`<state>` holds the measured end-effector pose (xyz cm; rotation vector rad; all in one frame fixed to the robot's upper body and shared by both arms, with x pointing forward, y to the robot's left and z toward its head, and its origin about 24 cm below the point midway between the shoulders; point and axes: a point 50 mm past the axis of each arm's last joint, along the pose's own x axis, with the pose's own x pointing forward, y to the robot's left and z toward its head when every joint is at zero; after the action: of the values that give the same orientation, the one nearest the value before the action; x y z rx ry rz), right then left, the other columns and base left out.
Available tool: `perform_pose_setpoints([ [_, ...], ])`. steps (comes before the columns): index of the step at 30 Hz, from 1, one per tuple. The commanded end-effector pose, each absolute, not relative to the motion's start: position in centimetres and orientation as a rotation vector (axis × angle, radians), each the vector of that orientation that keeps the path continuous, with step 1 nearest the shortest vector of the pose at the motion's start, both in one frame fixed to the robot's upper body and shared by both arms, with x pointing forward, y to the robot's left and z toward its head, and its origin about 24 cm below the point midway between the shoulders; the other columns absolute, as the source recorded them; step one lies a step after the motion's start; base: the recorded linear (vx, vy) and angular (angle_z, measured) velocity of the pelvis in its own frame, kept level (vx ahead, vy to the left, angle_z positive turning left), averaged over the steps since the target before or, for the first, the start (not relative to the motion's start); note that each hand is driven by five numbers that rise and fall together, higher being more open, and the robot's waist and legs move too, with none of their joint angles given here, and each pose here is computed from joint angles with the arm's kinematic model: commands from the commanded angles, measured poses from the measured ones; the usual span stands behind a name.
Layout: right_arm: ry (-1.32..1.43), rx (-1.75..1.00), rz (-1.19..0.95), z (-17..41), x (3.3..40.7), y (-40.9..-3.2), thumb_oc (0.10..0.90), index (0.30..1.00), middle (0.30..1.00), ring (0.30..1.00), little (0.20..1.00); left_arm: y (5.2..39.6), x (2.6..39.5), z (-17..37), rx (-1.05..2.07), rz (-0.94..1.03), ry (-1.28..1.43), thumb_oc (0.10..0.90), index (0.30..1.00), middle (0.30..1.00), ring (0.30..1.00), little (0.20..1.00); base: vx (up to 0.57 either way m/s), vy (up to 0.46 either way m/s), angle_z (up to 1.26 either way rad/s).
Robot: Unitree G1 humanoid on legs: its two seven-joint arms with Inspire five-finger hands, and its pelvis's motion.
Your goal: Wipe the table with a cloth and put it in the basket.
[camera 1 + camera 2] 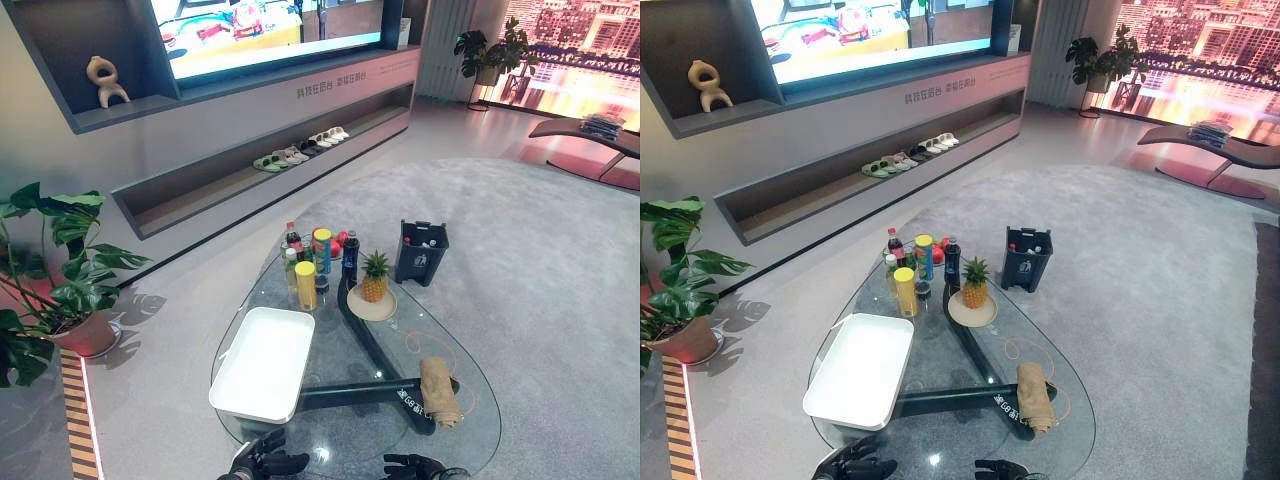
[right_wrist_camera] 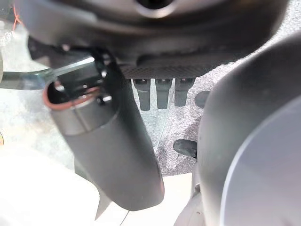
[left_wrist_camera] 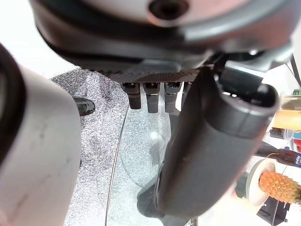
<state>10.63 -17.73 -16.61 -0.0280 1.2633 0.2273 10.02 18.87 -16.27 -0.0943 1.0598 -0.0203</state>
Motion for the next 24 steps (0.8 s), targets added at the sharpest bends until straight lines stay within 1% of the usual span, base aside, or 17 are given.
perform_pose_setpoints([
  [1, 1.218, -0.080, 0.229, -16.5, 11.4, -17.8, 0.800, 0.900, 0.900, 0.900, 0.900, 17.6, 12.0, -15.9, -0.111, -0.062, 1.013, 0.800, 0.900, 0.900, 0.900, 0.900, 0.00, 0.000, 0.00],
  [8, 1.134, -0.066, 0.204, -16.1, 12.1, -17.4, 0.800, 0.900, 0.900, 0.900, 0.900, 17.7, 11.4, -16.1, -0.106, -0.047, 1.025, 0.800, 0.900, 0.900, 0.900, 0.900, 0.03, 0.001, 0.00],
  [12, 1.045, -0.068, 0.191, -15.5, 13.4, -17.2, 0.800, 0.900, 0.900, 0.900, 0.900, 17.9, 11.1, -16.2, -0.109, -0.021, 1.029, 0.800, 0.900, 0.900, 0.900, 0.900, 0.03, 0.000, -0.01],
  [14, 0.985, -0.074, 0.176, -14.9, 14.5, -17.0, 0.800, 0.900, 0.900, 0.900, 0.900, 18.0, 11.3, -16.1, -0.107, -0.016, 1.018, 0.800, 0.900, 0.900, 0.900, 0.900, -0.02, 0.003, -0.04],
  [19, 0.722, -0.120, 0.076, -11.6, 18.8, -16.3, 0.800, 0.900, 0.900, 0.900, 0.900, 18.2, 11.9, -15.7, -0.112, 0.015, 0.983, 0.800, 0.900, 0.900, 0.900, 0.900, -0.04, 0.003, -0.09],
  [22, 0.634, -0.136, 0.043, -10.3, 20.0, -16.0, 0.800, 0.900, 0.900, 0.900, 0.900, 18.3, 12.1, -15.6, -0.117, 0.033, 0.968, 0.800, 0.900, 0.900, 0.900, 0.900, -0.04, 0.007, -0.06],
  [24, 0.536, -0.156, 0.005, -8.7, 21.4, -16.0, 0.800, 0.900, 0.900, 0.900, 0.900, 18.4, 13.0, -15.3, -0.124, 0.046, 0.936, 0.800, 0.900, 0.900, 0.900, 0.900, -0.10, 0.013, -0.03],
])
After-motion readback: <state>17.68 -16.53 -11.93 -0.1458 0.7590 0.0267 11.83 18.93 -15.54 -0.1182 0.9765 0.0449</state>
